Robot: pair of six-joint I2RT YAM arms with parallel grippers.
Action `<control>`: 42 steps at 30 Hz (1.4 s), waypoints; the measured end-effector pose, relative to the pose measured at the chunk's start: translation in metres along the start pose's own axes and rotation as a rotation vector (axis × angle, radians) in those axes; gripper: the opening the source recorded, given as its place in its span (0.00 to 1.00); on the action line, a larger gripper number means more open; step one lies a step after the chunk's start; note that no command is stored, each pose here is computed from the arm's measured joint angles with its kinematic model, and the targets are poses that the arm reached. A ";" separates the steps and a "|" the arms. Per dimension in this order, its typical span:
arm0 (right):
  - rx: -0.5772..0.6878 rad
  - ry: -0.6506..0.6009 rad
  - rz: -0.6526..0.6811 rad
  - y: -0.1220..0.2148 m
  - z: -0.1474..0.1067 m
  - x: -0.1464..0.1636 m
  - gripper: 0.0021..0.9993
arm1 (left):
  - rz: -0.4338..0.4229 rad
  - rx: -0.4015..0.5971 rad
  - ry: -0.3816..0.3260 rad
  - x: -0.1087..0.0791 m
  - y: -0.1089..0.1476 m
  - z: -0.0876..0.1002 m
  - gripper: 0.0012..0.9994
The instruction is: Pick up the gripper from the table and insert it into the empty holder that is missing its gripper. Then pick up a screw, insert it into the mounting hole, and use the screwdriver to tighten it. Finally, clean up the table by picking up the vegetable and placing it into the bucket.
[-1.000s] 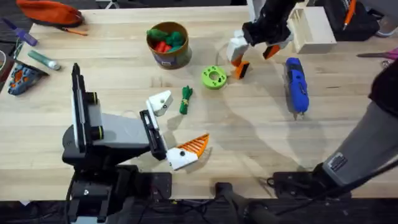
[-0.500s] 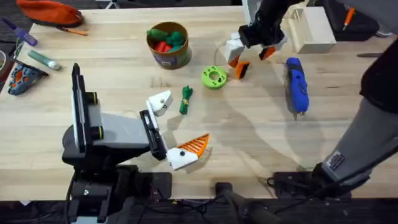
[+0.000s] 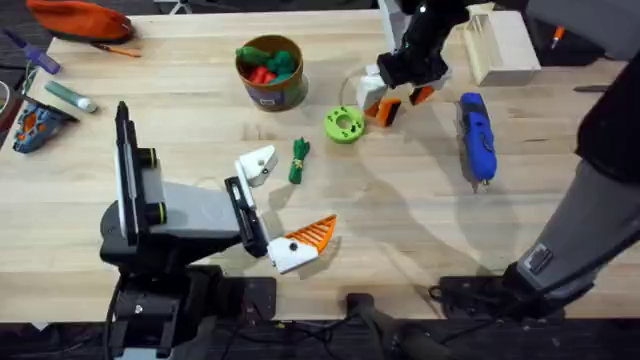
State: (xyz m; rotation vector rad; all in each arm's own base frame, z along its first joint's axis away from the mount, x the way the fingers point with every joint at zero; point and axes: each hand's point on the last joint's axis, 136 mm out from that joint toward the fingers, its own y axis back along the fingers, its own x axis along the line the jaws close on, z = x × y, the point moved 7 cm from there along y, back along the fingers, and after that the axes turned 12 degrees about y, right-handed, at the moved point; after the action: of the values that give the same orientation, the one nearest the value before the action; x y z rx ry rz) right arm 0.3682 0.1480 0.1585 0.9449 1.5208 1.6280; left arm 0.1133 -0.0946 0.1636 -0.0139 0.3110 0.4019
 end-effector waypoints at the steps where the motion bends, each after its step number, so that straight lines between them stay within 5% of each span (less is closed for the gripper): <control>1: 0.001 0.005 0.000 0.000 0.000 0.002 0.87 | 0.000 0.000 0.000 0.000 0.000 0.000 0.99; 25: 0.000 -0.040 -0.028 0.000 0.001 0.005 0.41 | 0.000 0.000 0.000 0.000 0.000 0.000 0.99; 33: 0.007 -0.041 -0.028 0.000 0.000 0.005 0.35 | 0.000 0.000 0.000 0.000 0.000 0.000 0.99; 36: 0.008 -0.040 -0.029 0.000 0.000 0.005 0.26 | 0.000 0.000 0.000 0.000 0.000 0.000 0.99; 39: 0.005 -0.044 -0.030 0.000 0.000 0.005 0.04 | 0.000 0.000 0.000 0.000 0.000 0.000 0.99; 42: 0.001 -0.047 -0.030 0.000 0.001 0.005 0.01 | 0.000 0.000 0.000 0.000 0.000 0.000 0.99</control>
State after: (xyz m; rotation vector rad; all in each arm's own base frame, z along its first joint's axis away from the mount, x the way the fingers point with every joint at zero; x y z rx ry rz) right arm 0.3667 0.1527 0.1584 0.9501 1.4977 1.5730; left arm 0.1133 -0.0946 0.1636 -0.0139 0.3110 0.4019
